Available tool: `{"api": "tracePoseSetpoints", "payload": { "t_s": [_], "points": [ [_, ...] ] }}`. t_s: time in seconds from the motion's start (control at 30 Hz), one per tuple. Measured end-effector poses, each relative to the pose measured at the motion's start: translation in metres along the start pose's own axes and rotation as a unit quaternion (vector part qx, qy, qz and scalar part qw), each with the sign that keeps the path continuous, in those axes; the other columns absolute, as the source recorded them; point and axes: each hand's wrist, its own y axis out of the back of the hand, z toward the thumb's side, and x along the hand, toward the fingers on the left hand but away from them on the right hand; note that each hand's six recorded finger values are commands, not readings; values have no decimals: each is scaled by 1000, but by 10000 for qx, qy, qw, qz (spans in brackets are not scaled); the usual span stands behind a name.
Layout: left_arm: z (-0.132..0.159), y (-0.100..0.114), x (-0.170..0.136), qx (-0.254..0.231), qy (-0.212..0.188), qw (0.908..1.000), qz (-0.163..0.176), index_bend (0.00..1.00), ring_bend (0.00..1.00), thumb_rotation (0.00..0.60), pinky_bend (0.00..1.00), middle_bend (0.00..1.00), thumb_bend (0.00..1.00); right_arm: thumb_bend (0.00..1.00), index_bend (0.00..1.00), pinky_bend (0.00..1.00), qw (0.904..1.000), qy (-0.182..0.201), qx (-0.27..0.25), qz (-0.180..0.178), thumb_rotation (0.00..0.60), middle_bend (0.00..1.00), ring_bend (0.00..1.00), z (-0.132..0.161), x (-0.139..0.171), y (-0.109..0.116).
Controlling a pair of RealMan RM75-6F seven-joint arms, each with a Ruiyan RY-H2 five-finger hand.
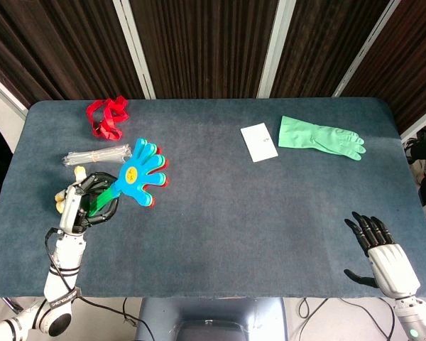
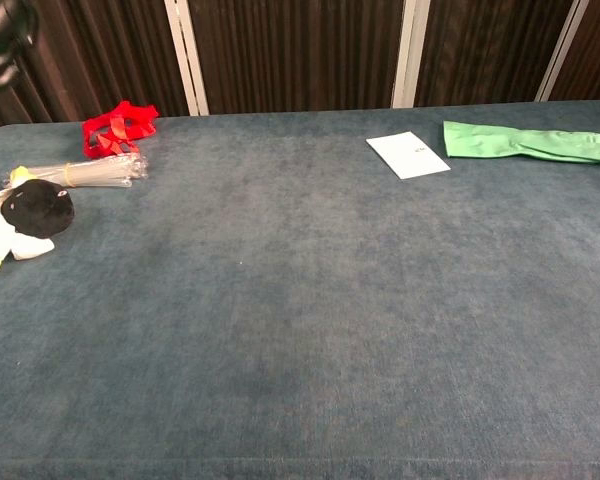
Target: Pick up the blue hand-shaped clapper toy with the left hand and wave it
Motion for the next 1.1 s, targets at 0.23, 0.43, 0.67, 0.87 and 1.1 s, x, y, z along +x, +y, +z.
{"api": "tracePoseSetpoints", "payload": {
  "t_s": [0.23, 0.43, 0.67, 0.87, 1.1],
  "points": [
    [-67, -27, -31, 586, 776, 9924, -754, 969, 985, 600, 1000, 945, 680, 102, 0, 0, 10000, -4, -16, 52, 600, 0, 0, 0, 0, -1],
    [-66, -27, -20, 863, 436, 9918, -841, 969, 985, 600, 1000, 945, 681, 102, 0, 0, 10000, -17, -65, -29, 600, 0, 0, -1, 1, 5],
    [11, 1, 16, 542, -615, 9961, -325, 969, 983, 600, 1000, 945, 678, 102, 0, 0, 10000, -61, -65, -24, 600, 0, 0, -3, 0, 5],
    [40, 13, 20, 404, -525, 9970, -395, 972, 982, 600, 1000, 945, 680, 102, 0, 0, 10000, -44, -33, 4, 600, 0, 0, 0, 0, 2],
    [-63, -43, -34, 906, 1106, 9756, -1663, 974, 981, 600, 1000, 942, 682, 102, 0, 0, 10000, 3, -42, 83, 600, 0, 0, 2, 1, -1]
  ]
}}
